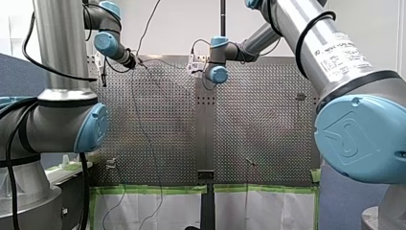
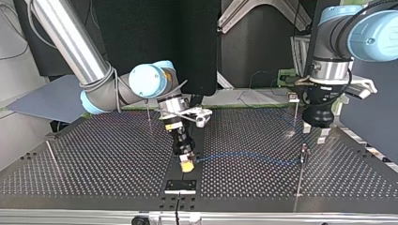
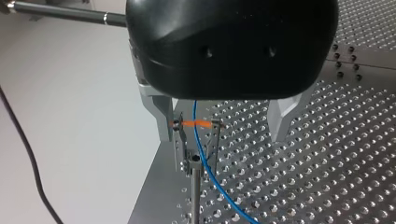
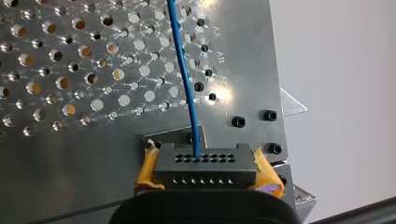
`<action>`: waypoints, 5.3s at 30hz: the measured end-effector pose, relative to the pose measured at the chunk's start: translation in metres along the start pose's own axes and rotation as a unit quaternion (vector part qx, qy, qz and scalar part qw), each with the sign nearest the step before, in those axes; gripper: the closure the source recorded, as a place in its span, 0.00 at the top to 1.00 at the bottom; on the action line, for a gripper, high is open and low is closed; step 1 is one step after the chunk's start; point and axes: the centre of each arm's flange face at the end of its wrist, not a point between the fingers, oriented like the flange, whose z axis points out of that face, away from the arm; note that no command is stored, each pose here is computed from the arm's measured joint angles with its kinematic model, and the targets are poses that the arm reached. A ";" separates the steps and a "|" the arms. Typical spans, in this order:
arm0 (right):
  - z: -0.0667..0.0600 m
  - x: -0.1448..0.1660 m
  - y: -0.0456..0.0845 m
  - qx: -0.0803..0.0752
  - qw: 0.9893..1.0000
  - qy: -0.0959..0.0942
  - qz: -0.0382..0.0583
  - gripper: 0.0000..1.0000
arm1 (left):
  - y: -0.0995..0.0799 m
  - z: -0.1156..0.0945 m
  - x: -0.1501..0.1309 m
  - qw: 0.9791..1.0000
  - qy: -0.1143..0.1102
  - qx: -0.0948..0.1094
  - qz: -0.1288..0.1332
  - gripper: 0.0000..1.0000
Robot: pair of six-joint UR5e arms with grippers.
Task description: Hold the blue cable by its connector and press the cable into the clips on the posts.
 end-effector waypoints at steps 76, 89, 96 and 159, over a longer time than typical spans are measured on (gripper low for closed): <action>0.001 -0.006 0.007 -0.004 1.000 -0.004 -0.002 0.02 | -0.020 -0.013 -0.008 0.997 0.000 -0.005 0.071 1.00; 0.001 -0.007 0.008 -0.004 1.000 -0.006 -0.003 0.02 | -0.025 -0.015 -0.008 0.997 -0.001 0.005 0.070 1.00; 0.001 -0.007 0.008 -0.004 1.000 -0.006 -0.003 0.02 | -0.034 -0.012 -0.011 0.996 -0.001 0.035 0.076 1.00; 0.001 -0.014 0.015 -0.009 1.000 -0.011 -0.006 0.02 | -0.078 0.106 0.009 0.997 -0.050 0.031 0.045 1.00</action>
